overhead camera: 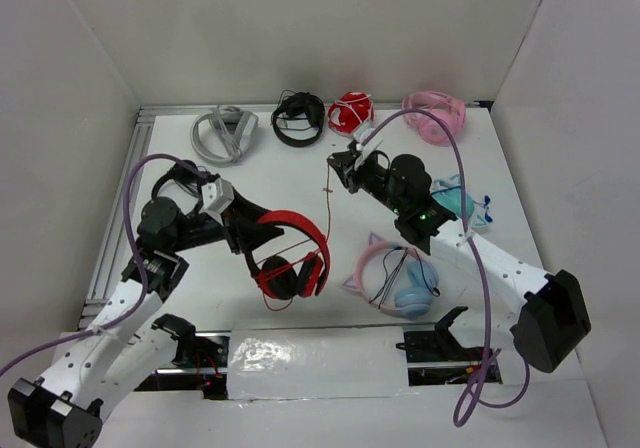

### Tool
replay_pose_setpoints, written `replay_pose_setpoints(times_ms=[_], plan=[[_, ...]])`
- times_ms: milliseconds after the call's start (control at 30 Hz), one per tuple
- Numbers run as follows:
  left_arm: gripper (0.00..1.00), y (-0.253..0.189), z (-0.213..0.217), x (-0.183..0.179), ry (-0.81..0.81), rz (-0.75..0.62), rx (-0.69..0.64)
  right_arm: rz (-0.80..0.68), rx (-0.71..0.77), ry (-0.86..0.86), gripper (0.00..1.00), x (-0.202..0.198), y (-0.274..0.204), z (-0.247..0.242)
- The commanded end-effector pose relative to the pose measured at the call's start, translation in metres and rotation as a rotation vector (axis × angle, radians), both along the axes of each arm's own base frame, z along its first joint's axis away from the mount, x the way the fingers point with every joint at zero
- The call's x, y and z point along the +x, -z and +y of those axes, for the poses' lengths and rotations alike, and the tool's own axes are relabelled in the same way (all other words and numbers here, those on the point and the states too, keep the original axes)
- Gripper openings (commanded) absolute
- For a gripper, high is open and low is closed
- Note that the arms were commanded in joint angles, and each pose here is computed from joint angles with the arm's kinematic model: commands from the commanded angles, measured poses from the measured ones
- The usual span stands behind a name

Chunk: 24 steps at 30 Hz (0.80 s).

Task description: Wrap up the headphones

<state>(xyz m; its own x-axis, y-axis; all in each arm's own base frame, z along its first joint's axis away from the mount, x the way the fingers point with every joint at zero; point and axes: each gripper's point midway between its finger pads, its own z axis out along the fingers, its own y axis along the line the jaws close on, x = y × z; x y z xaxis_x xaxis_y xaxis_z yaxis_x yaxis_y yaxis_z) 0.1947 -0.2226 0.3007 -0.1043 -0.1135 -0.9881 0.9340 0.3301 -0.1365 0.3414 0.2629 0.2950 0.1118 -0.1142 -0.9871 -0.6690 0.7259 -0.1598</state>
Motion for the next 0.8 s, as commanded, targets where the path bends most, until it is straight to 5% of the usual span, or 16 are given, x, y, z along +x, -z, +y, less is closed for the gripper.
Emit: replay_pose_setpoints(times_ms=[0, 300, 433, 633, 767], plan=[[0.0, -0.038, -0.007, -0.035, 0.184, -0.073, -0.027, -0.149, 0.125, -0.167, 0.26, -0.03, -0.06, 0.015], [0.0, -0.058, -0.012, -0.054, 0.329, -0.012, -0.048, -0.104, 0.125, -0.365, 0.26, -0.048, -0.046, 0.058], [0.0, -0.074, -0.015, -0.047, 0.298, 0.144, -0.09, -0.069, 0.118, -0.476, 0.27, -0.06, -0.036, 0.085], [0.0, -0.097, -0.017, -0.031, 0.216, 0.403, -0.112, 0.025, 0.13, -0.372, 0.28, -0.041, -0.016, 0.087], [0.0, -0.097, -0.01, -0.007, 0.044, 0.41, -0.163, 0.026, 0.248, -0.185, 0.33, -0.027, -0.027, 0.052]])
